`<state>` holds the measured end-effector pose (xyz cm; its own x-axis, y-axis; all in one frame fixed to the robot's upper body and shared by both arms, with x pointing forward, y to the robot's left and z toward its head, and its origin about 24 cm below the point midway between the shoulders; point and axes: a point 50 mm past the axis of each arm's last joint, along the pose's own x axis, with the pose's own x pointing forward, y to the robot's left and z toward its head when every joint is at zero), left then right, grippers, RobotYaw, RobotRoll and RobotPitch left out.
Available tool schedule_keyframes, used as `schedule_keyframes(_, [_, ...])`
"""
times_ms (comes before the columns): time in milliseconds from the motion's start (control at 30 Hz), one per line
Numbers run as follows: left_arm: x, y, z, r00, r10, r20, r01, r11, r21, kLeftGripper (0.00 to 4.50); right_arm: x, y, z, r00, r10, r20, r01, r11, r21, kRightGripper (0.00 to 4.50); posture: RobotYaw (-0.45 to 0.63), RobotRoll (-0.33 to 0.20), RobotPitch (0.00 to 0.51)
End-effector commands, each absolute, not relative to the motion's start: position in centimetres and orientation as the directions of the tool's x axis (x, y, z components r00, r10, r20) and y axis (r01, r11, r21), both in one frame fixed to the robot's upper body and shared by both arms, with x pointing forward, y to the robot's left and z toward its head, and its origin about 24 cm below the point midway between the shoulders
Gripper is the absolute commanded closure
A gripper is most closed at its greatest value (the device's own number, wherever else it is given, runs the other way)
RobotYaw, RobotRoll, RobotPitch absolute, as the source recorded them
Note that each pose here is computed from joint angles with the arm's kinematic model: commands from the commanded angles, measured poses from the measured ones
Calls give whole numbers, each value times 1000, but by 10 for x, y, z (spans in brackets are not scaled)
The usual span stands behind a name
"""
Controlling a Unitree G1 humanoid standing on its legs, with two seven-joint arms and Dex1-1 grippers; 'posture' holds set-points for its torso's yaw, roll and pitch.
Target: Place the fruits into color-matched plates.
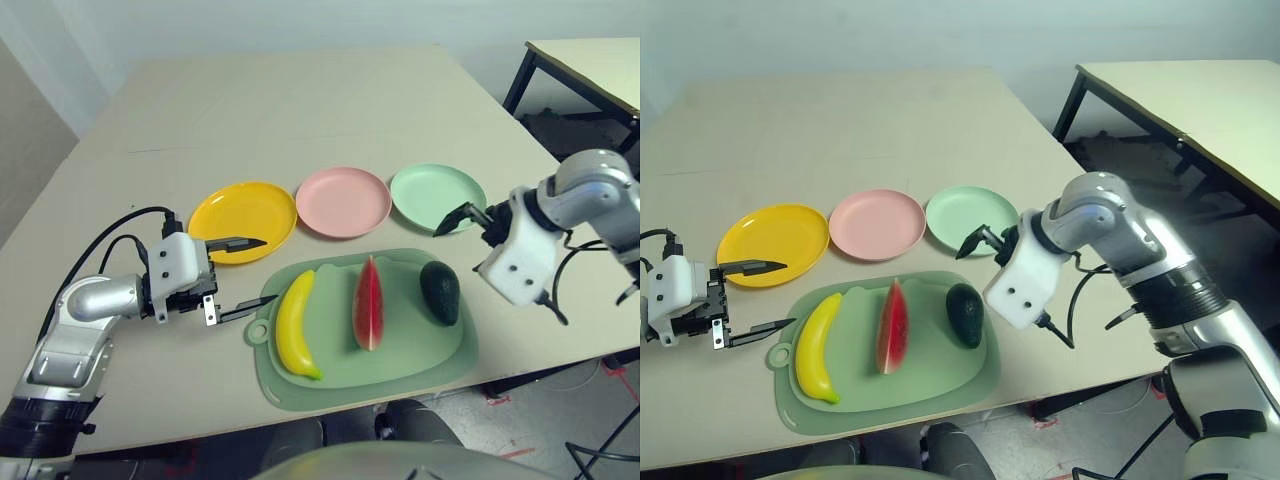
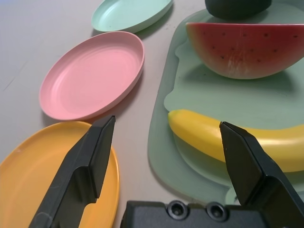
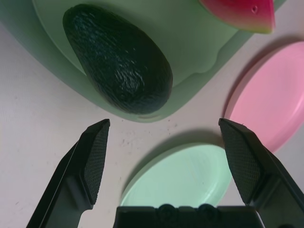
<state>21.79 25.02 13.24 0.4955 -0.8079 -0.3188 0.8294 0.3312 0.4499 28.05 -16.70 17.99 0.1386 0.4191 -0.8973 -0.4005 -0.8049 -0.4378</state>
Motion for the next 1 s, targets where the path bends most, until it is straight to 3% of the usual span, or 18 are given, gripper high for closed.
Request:
schedule_keyframes(33, [216,253,133,511,-796,-324,820,338,463,30,280,-163,174,116,408,-906,-395,-818,-419,0,66,0,18])
schedule_keyframes(1000, [215,255,135,532,-778,-333,805,343,484,30,276,-160,150,0,373,-928,-441,-833,-334,0,92,0,28])
